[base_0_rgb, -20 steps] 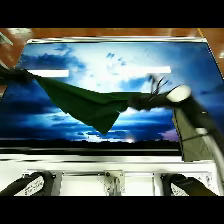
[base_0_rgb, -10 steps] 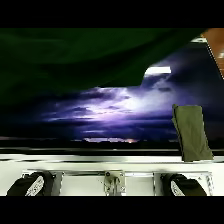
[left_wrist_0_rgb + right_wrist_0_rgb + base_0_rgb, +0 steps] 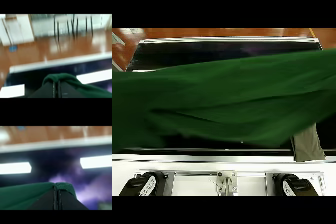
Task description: Fold the shirts.
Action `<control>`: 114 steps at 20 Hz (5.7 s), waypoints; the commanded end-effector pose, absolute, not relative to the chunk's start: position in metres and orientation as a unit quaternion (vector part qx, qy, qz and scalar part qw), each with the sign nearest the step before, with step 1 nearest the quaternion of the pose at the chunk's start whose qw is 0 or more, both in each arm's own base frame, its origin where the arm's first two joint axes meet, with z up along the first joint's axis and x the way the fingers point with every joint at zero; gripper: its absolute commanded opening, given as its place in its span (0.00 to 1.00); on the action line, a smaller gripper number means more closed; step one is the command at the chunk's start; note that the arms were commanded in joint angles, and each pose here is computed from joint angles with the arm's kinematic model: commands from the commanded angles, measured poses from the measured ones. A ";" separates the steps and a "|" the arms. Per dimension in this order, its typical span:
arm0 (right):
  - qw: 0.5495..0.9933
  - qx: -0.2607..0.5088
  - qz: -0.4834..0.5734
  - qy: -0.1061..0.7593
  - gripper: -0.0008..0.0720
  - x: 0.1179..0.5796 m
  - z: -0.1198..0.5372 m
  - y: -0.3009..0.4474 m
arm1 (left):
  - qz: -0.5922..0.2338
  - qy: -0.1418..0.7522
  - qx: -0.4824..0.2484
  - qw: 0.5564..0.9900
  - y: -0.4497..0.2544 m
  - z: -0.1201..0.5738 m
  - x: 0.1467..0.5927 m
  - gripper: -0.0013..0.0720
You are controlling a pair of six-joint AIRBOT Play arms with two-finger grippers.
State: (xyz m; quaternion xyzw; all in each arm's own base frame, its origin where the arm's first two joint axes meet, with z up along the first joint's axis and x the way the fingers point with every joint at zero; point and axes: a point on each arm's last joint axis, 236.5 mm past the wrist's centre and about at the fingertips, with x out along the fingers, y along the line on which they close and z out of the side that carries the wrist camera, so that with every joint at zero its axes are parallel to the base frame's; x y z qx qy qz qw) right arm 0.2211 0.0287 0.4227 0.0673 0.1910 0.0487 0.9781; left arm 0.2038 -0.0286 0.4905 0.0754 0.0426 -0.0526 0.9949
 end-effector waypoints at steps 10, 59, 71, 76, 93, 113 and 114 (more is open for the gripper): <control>0.900 0.053 0.016 0.433 0.09 0.472 0.168 0.023 | -0.039 0.411 -0.029 0.910 0.019 0.178 0.388 0.07; 0.595 0.348 0.065 0.721 0.93 0.331 -0.123 0.021 | -0.052 0.659 -0.337 0.671 -0.031 -0.099 0.313 0.07; 0.785 0.241 0.263 0.507 0.09 0.432 0.068 0.079 | -0.101 0.454 -0.228 0.855 -0.005 0.112 0.403 0.07; 0.952 0.071 0.254 0.152 0.09 0.404 0.387 0.074 | -0.101 0.103 -0.060 0.988 -0.010 0.438 0.353 0.07; 0.984 0.021 -0.032 0.173 0.09 0.195 0.443 -0.007 | 0.008 0.070 0.040 0.997 -0.015 0.488 0.171 0.07; 0.930 0.082 0.029 0.357 0.09 0.595 0.018 0.039 | -0.011 0.373 -0.115 0.920 0.023 0.045 0.532 0.07; 0.938 0.084 0.025 0.335 0.09 0.606 0.016 0.037 | -0.004 0.359 -0.117 0.926 0.025 0.039 0.543 0.07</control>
